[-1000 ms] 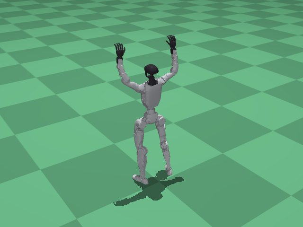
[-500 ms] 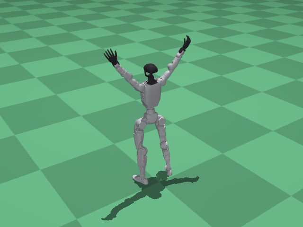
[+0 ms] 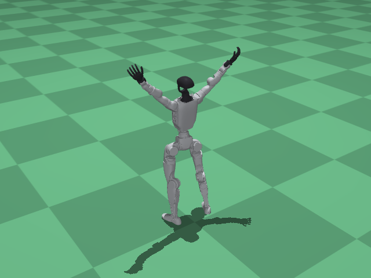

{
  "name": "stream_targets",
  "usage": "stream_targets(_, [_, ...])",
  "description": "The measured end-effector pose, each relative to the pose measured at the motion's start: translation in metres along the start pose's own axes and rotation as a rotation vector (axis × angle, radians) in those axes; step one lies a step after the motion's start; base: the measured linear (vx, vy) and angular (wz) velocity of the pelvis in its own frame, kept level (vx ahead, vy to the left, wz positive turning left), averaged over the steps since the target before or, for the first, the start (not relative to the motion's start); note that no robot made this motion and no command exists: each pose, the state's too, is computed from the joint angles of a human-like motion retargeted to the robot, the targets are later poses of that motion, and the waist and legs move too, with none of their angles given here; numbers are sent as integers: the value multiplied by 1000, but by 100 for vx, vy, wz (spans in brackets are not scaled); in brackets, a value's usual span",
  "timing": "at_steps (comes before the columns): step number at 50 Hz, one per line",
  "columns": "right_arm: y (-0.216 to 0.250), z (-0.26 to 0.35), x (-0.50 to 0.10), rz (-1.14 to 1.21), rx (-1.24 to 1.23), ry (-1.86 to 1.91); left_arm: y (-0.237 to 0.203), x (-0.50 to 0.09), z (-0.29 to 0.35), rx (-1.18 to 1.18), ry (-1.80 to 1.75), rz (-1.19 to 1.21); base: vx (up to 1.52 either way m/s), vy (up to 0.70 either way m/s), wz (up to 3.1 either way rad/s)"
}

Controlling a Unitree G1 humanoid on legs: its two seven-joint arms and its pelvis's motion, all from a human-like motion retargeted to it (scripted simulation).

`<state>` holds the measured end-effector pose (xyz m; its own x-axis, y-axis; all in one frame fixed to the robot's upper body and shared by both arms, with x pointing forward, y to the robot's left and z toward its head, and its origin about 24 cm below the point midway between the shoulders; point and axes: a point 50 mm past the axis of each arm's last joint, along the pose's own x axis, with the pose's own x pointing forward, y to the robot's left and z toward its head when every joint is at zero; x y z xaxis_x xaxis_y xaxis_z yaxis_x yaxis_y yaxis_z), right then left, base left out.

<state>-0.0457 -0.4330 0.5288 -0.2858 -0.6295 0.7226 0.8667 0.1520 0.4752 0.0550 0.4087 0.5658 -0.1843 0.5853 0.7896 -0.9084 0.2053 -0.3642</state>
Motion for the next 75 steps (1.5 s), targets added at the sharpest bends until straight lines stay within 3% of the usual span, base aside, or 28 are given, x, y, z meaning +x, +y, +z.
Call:
stream_targets(28, [-47,7,2,-203,87,-39,26,0,-9,-70,-4,202,2,0,-2])
stream_targets(48, [-14,5,2,-21,-51,-19,3,-1,-11,74,4,-8,-2,0,2])
stream_targets(75, [-23,-7,1,-82,-50,39,24,-6,-41,87,91,89,-4,0,1])
